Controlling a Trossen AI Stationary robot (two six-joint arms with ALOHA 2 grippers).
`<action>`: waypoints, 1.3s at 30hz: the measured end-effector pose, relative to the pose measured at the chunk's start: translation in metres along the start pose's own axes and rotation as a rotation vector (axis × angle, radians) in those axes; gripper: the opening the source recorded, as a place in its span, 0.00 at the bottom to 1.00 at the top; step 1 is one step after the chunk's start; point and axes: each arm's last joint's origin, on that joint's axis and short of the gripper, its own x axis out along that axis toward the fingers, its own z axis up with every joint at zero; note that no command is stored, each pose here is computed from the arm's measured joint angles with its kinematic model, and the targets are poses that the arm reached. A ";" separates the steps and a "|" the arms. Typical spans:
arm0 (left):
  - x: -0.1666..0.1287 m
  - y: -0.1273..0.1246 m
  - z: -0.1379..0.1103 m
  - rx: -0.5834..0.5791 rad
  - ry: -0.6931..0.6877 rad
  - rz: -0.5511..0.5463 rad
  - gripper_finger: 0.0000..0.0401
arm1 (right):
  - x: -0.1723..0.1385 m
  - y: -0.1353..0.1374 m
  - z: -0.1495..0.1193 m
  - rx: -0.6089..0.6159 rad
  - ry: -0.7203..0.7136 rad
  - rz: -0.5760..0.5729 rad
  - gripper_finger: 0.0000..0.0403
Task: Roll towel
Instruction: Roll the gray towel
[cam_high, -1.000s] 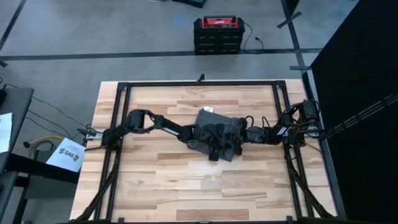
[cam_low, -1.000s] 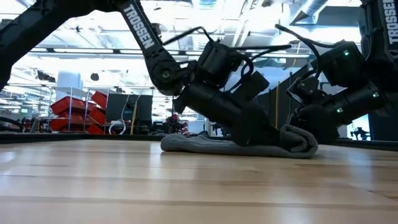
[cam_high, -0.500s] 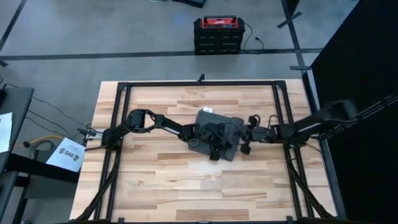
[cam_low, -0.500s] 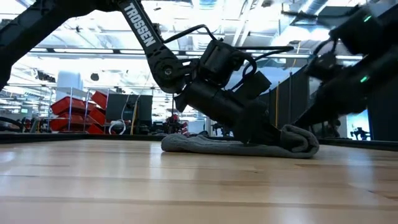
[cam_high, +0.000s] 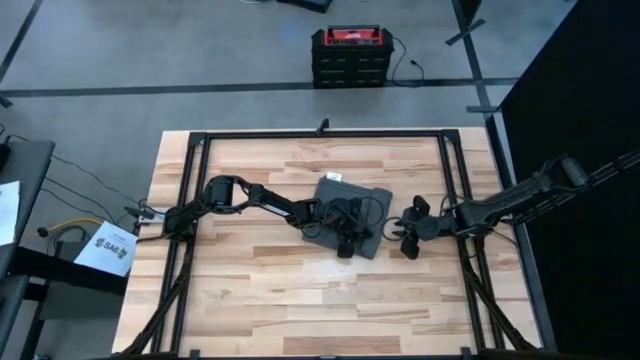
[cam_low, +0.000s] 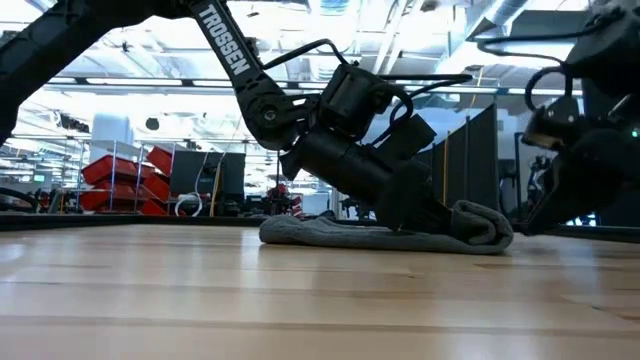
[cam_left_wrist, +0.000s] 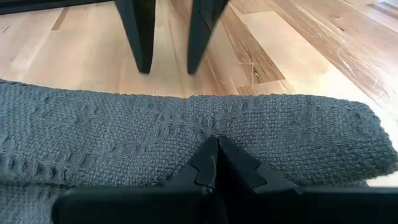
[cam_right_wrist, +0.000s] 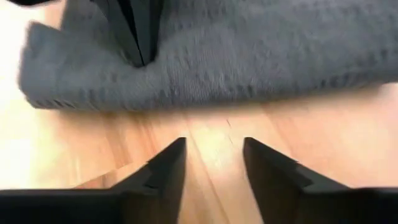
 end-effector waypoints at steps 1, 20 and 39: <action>0.000 0.000 0.000 0.001 -0.002 0.000 0.00 | 0.003 0.001 -0.001 -0.009 0.011 -0.007 0.46; -0.001 0.000 0.007 0.010 -0.027 -0.022 0.00 | 0.031 0.010 -0.003 -0.101 -0.023 -0.028 0.60; -0.027 0.002 0.040 0.019 0.002 -0.018 0.00 | 0.031 0.010 -0.003 -0.103 -0.015 -0.025 0.60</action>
